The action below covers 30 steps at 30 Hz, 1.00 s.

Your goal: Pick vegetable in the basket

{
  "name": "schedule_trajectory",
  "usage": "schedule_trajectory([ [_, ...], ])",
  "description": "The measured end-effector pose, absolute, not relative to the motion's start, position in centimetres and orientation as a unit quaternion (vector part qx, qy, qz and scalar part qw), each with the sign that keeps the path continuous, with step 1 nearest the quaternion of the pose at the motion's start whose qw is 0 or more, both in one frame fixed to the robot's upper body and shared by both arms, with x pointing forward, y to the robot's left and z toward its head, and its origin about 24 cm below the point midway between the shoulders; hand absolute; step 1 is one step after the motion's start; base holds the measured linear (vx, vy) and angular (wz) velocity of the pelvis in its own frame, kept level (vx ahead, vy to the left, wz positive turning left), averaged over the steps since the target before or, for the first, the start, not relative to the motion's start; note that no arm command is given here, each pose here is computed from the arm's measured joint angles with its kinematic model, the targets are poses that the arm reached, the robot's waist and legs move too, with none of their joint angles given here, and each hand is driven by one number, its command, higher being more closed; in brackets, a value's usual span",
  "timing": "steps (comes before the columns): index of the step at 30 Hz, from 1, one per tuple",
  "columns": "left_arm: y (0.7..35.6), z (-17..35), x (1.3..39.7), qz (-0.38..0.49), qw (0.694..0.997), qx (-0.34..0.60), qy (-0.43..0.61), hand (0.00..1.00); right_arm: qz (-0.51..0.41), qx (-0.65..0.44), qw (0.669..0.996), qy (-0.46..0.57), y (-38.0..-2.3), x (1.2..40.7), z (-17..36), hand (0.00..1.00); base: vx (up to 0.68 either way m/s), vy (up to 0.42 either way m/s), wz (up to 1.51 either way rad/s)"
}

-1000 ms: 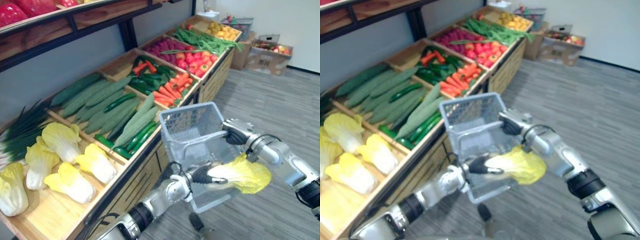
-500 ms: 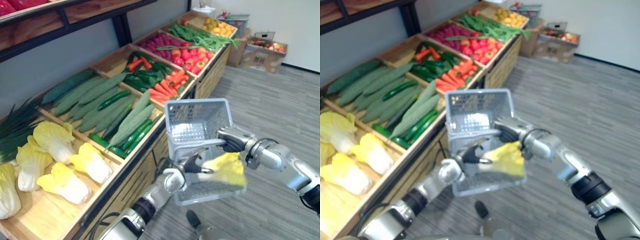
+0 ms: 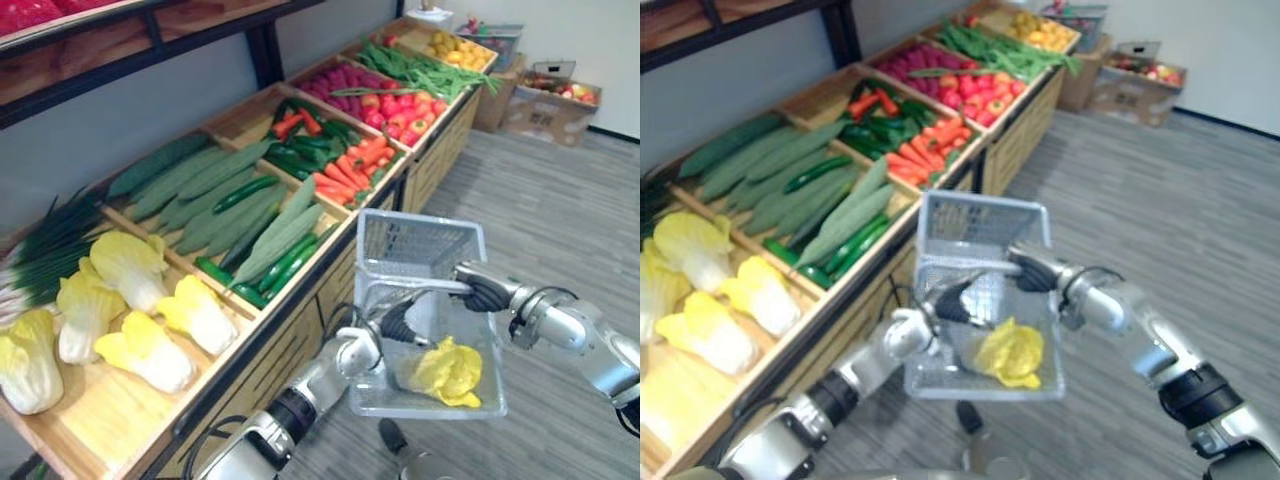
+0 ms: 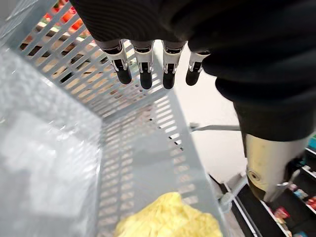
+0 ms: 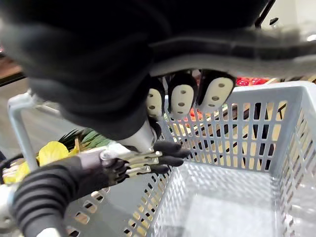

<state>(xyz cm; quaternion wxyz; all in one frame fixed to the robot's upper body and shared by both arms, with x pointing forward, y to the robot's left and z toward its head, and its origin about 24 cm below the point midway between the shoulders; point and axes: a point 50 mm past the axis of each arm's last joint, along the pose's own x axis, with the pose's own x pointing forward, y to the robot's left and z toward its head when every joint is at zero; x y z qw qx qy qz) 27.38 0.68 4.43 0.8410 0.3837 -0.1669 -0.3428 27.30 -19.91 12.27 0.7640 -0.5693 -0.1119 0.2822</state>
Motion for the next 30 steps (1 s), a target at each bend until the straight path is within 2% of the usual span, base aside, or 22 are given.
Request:
schedule_trajectory([
  [1, 0.1, 5.4, 26.8, -0.358, 0.830, 0.380, -0.195, 0.00, 0.276, -0.568, 0.768, -0.106, -20.4, 27.1, 12.1, 1.00, -0.03, -0.022, 0.22],
  [4, 0.3, 5.8, 26.0, -0.395, 0.822, 0.365, -0.187, 0.00, 0.271, -0.554, 0.779, -0.111, -20.9, 26.0, 11.8, 1.00, -0.05, -0.047, 0.44],
  [9, 2.1, 6.6, 24.8, -0.441, 0.808, 0.351, -0.170, 0.00, 0.254, -0.500, 0.822, -0.101, -21.1, 25.0, 9.8, 1.00, -0.06, -0.040, 0.54],
  [11, 0.5, 10.9, 20.5, -0.516, 0.763, 0.267, -0.282, 0.00, 0.183, -0.479, 0.858, -0.023, -24.3, 25.6, 7.2, 1.00, -0.05, -0.019, 0.61],
  [12, 0.0, 12.3, 18.9, -0.537, 0.746, 0.228, -0.320, 0.00, 0.160, -0.474, 0.866, 0.001, -25.2, 25.6, 6.5, 1.00, -0.03, 0.025, 0.59],
  [13, -0.6, 14.7, 16.3, -0.567, 0.716, 0.154, -0.378, 0.00, 0.119, -0.470, 0.873, 0.047, -26.8, 25.5, 5.1, 1.00, -0.02, 0.030, 0.50],
  [15, -0.4, 16.5, 14.7, -0.579, 0.692, 0.100, -0.420, 0.00, 0.083, -0.464, 0.875, 0.115, -28.7, 24.7, 3.0, 1.00, -0.03, 0.025, 0.72],
  [17, 0.1, 16.2, 15.2, -0.578, 0.702, 0.101, -0.404, 0.00, 0.034, -0.446, 0.874, 0.191, -30.9, 22.6, 0.5, 1.00, -0.01, 0.014, 0.90],
  [20, 1.6, 14.4, 15.7, -0.575, 0.734, 0.105, -0.346, 0.00, -0.061, -0.386, 0.873, 0.293, -33.9, 18.2, -2.8, 1.00, -0.03, 0.017, 0.94],
  [23, 2.9, 14.0, 16.1, -0.555, 0.763, 0.096, -0.318, 0.00, -0.142, -0.337, 0.871, 0.327, -35.1, 15.9, -4.3, 1.00, -0.02, 0.022, 0.70],
  [27, 4.1, 15.2, 15.9, -0.525, 0.775, 0.088, -0.339, 0.00, -0.201, -0.293, 0.875, 0.330, -35.6, 14.8, -4.7, 1.00, -0.03, 0.005, 0.52],
  [30, 5.2, 16.1, 16.1, -0.486, 0.793, 0.086, -0.356, 0.00, -0.253, -0.255, 0.864, 0.353, -36.5, 13.1, -5.7, 1.00, -0.01, -0.032, 0.74],
])
